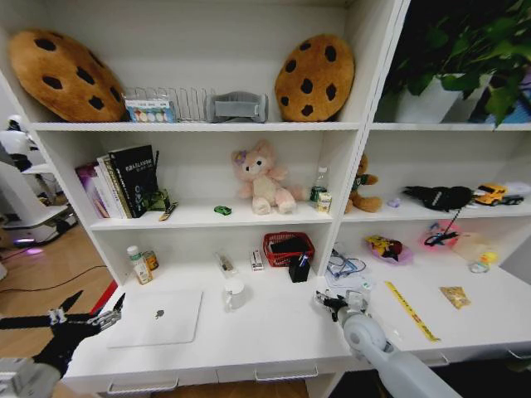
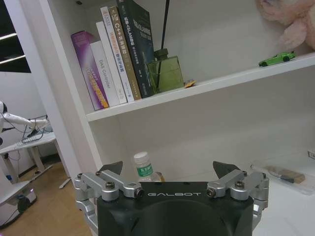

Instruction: Organize the objects on the table.

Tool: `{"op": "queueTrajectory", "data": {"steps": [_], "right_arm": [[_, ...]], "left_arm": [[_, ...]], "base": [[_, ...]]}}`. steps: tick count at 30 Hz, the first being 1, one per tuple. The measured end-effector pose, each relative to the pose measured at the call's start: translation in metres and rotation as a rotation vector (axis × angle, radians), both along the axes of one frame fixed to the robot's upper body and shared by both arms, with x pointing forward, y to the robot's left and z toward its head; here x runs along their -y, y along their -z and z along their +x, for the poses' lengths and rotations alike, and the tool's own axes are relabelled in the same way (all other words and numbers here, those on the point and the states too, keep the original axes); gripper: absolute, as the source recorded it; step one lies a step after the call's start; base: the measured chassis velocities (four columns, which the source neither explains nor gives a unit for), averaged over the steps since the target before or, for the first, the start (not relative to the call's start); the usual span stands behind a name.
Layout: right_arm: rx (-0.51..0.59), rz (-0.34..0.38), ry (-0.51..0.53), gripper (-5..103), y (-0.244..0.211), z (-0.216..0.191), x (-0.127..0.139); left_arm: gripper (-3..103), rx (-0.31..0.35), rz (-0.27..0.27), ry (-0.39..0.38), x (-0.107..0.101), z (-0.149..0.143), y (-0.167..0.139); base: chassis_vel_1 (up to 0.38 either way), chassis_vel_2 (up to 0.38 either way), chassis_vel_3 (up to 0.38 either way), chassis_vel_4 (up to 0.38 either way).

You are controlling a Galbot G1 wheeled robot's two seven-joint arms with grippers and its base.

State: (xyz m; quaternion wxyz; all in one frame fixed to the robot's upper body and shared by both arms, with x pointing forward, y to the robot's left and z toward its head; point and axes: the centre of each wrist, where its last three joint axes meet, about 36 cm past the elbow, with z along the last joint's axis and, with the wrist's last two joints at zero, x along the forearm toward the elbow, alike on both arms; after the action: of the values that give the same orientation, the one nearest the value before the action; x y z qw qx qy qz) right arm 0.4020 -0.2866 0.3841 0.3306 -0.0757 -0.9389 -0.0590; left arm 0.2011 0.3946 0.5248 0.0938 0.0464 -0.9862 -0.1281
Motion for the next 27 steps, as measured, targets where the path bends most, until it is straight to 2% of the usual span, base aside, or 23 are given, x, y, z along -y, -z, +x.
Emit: {"op": "queueTrajectory", "data": {"steps": [4,8,10,11,13,14,17,20,22,23,26,27], "right_arm": [[-0.006,0.004,0.007,90,0.002,0.0022,0.0],[-0.021,0.021,0.014,85,0.0022,0.0035,-0.0012],[-0.035,0.037,0.023,75,0.0024,0.0051,-0.0017],[-0.035,0.037,0.023,75,0.0024,0.0051,-0.0017],[-0.047,0.054,0.028,63,0.0036,0.0069,-0.0019],[-0.047,0.054,0.028,63,0.0036,0.0069,-0.0019],[-0.053,0.064,0.029,47,0.0042,0.0071,-0.0024],[-0.055,0.065,0.03,41,0.0047,0.0071,-0.0024],[-0.059,0.061,0.038,31,0.0056,0.0072,-0.0026],[-0.059,0.061,0.038,31,0.0056,0.0072,-0.0026],[-0.062,0.061,0.041,15,0.0055,0.0072,-0.0024],[-0.062,0.061,0.041,15,0.0055,0.0072,-0.0024]], "left_arm": [[100,0.0,0.0,0.0,0.0,0.0,0.0],[100,0.0,0.0,0.0,0.0,0.0,0.0],[100,0.0,0.0,0.0,0.0,0.0,0.0],[100,0.0,0.0,0.0,0.0,0.0,0.0],[100,0.0,0.0,0.0,0.0,0.0,0.0],[100,0.0,0.0,0.0,0.0,0.0,0.0],[100,0.0,0.0,0.0,0.0,0.0,0.0],[100,0.0,0.0,0.0,0.0,0.0,0.0],[100,0.0,0.0,0.0,0.0,0.0,0.0],[100,0.0,0.0,0.0,0.0,0.0,0.0],[100,0.0,0.0,0.0,0.0,0.0,0.0],[100,0.0,0.0,0.0,0.0,0.0,0.0]], "base": [[0.0,0.0,0.0,0.0],[0.0,0.0,0.0,0.0],[0.0,0.0,0.0,0.0],[0.0,0.0,0.0,0.0],[0.0,0.0,0.0,0.0],[0.0,0.0,0.0,0.0],[0.0,0.0,0.0,0.0],[0.0,0.0,0.0,0.0],[0.0,0.0,0.0,0.0],[0.0,0.0,0.0,0.0],[0.0,0.0,0.0,0.0],[0.0,0.0,0.0,0.0]]}}
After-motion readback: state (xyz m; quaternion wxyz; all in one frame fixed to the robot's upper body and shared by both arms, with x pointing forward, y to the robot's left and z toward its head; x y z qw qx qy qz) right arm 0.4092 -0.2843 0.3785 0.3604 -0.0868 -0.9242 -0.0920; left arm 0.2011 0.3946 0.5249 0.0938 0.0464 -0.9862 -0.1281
